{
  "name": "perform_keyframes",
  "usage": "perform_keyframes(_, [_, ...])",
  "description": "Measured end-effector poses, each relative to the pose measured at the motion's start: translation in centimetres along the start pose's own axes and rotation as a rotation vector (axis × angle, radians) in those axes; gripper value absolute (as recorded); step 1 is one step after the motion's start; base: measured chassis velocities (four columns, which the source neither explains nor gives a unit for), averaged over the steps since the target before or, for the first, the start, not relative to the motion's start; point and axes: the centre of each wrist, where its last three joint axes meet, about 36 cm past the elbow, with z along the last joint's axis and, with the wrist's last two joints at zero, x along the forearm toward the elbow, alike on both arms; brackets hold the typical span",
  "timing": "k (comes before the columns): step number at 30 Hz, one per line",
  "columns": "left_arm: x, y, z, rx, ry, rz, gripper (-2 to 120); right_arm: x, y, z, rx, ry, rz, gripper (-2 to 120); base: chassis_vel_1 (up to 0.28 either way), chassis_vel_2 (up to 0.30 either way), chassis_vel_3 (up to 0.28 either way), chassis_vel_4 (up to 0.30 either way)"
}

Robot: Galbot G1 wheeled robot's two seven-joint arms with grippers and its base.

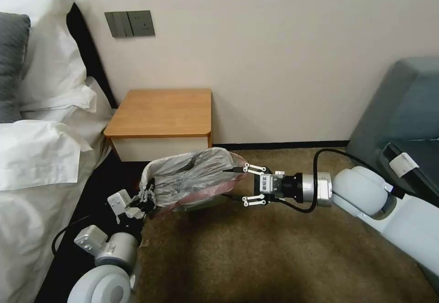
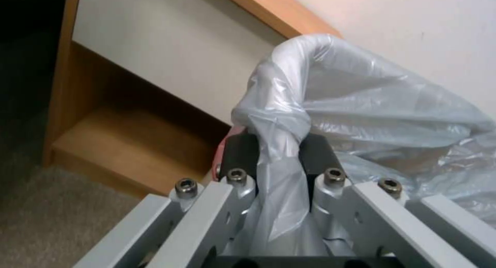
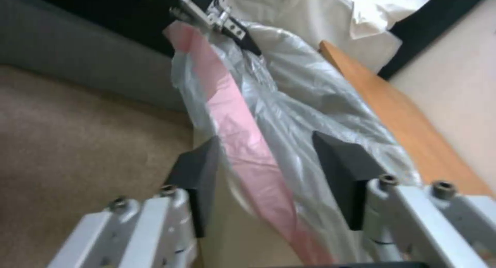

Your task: Pick up the garbage bag from the table and place it over the trash can.

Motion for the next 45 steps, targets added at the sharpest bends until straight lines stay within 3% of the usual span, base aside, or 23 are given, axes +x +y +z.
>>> perform_keyframes(7, [0.0,0.0,-0.1,-0.003,-0.004,0.003,10,0.2,0.1,0.2,-0.010,0.008,-0.026,17,0.000,0.000,0.000,0.000])
perform_keyframes(13, [-0.1,0.0,-0.2,-0.004,-0.007,0.004,10,0.6,0.2,0.3,-0.016,0.017,-0.033,0,0.000,0.000,0.000,0.000])
perform_keyframes(27, [0.0,0.0,-0.3,-0.006,-0.009,0.005,10,-0.4,-0.7,-0.7,0.003,-0.021,-0.021,0,0.000,0.000,0.000,0.000])
perform_keyframes(37, [0.0,0.1,-0.1,-0.031,-0.010,0.003,10,-1.1,-2.8,-1.2,-0.007,-0.019,-0.073,36,0.000,0.000,0.000,0.000])
perform_keyframes(40, [0.0,0.1,0.0,-0.032,-0.010,0.002,10,-1.1,-2.9,-1.1,-0.010,-0.016,-0.080,41,0.000,0.000,0.000,0.000])
perform_keyframes(42, [0.0,0.1,0.0,-0.035,-0.011,0.003,10,-1.1,-3.2,-0.8,-0.024,-0.009,-0.103,55,0.000,0.000,0.000,0.000])
perform_keyframes(45, [0.0,0.1,0.1,-0.044,-0.014,0.005,10,-1.0,-3.7,-0.7,-0.045,0.003,-0.129,59,0.000,0.000,0.000,0.000])
